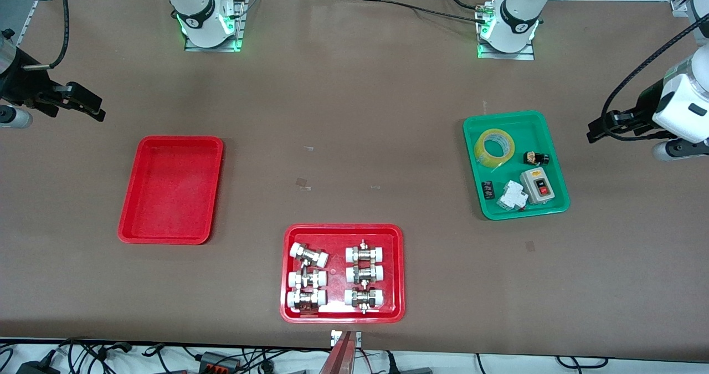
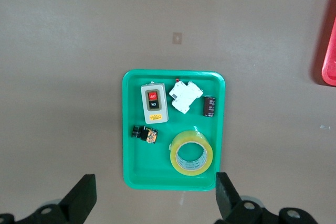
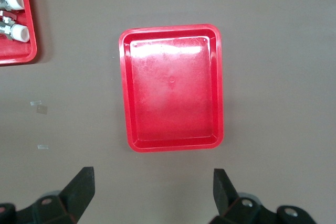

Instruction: Left arm passes tape to right arm into tray

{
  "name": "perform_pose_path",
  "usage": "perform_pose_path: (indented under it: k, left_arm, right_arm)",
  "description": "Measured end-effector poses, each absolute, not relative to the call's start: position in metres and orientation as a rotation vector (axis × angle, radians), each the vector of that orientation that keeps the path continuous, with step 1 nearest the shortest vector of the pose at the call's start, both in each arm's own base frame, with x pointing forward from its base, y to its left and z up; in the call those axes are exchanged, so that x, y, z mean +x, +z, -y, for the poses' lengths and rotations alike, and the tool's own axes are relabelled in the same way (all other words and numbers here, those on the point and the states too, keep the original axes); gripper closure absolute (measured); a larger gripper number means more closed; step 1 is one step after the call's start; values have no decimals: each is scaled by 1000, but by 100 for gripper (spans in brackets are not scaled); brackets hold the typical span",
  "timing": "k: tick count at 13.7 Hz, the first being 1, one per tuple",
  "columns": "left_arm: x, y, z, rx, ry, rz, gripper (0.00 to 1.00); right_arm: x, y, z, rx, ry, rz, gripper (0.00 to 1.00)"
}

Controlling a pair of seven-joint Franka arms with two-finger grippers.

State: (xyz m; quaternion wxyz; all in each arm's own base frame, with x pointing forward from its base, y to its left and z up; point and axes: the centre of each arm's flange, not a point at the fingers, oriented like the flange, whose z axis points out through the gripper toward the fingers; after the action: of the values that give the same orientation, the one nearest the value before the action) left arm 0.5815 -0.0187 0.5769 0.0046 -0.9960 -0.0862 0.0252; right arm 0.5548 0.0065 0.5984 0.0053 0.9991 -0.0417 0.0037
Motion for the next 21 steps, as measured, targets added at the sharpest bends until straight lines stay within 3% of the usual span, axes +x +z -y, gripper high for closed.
perform_pose_path:
  k: [6, 11, 17, 21]
  left_arm:
    - [583, 574, 18, -3121, 84, 272, 0]
    - [607, 534, 9, -3146, 116, 284, 0]
    - [634, 410, 4, -3171, 345, 296, 0]
    - [606, 303, 38, -3162, 389, 339, 0]
  right_arm:
    - [555, 598, -9, 3128, 12, 124, 0]
    - [555, 598, -9, 3128, 12, 123, 0]
    - [555, 598, -9, 3128, 11, 123, 0]
    - [555, 598, -9, 3128, 9, 123, 0]
